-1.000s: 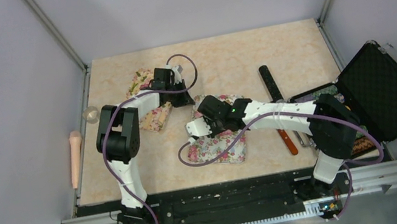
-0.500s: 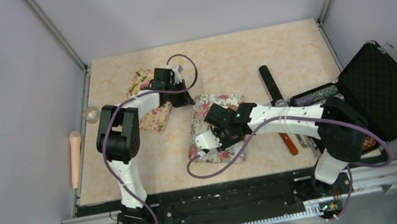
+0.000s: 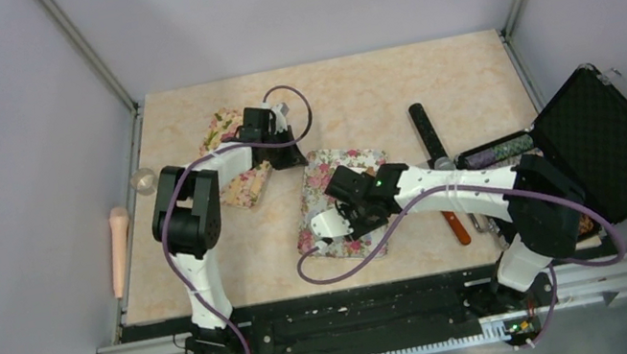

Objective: Roll out the dumpling wrappers from the dough
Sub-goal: Flatten out the dough on the work surface.

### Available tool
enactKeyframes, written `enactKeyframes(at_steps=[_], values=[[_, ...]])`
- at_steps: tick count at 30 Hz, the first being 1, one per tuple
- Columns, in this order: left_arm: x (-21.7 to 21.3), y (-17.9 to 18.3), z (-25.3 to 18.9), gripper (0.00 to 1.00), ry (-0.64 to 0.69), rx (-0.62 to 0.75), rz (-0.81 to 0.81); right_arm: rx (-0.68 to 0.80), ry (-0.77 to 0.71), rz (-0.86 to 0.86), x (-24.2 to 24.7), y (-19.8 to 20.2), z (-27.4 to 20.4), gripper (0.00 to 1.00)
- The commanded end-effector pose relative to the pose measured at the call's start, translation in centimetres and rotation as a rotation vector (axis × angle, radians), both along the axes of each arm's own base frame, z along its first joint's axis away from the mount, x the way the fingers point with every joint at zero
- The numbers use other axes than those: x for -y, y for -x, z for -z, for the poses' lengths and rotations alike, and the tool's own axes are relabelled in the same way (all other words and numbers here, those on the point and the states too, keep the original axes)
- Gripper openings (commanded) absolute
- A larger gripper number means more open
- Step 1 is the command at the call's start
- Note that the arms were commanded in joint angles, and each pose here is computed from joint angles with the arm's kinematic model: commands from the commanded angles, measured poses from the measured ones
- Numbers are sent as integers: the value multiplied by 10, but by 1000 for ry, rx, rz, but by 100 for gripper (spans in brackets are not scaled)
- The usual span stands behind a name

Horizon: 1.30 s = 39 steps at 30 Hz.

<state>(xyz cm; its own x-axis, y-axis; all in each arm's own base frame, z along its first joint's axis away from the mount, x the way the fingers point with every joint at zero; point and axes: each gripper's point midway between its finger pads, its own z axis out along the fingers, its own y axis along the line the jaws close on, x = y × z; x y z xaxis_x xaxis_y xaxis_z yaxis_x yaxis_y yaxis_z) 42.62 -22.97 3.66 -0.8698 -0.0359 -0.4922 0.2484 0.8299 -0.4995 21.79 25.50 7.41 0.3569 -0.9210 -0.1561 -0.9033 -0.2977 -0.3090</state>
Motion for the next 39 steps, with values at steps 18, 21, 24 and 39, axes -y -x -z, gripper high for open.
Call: enactKeyframes(at_steps=[18,21,24,39], values=[[-3,4,-13,7,30,23,32,10,-296,274,-13,-64,-89,0],[-1,3,-30,25,77,52,56,36,-322,302,-15,-71,-93,0],[2,4,-53,46,145,97,87,64,-336,333,-15,-77,-95,0],[54,89,-143,68,552,250,586,-13,-480,421,-10,-93,-135,0]])
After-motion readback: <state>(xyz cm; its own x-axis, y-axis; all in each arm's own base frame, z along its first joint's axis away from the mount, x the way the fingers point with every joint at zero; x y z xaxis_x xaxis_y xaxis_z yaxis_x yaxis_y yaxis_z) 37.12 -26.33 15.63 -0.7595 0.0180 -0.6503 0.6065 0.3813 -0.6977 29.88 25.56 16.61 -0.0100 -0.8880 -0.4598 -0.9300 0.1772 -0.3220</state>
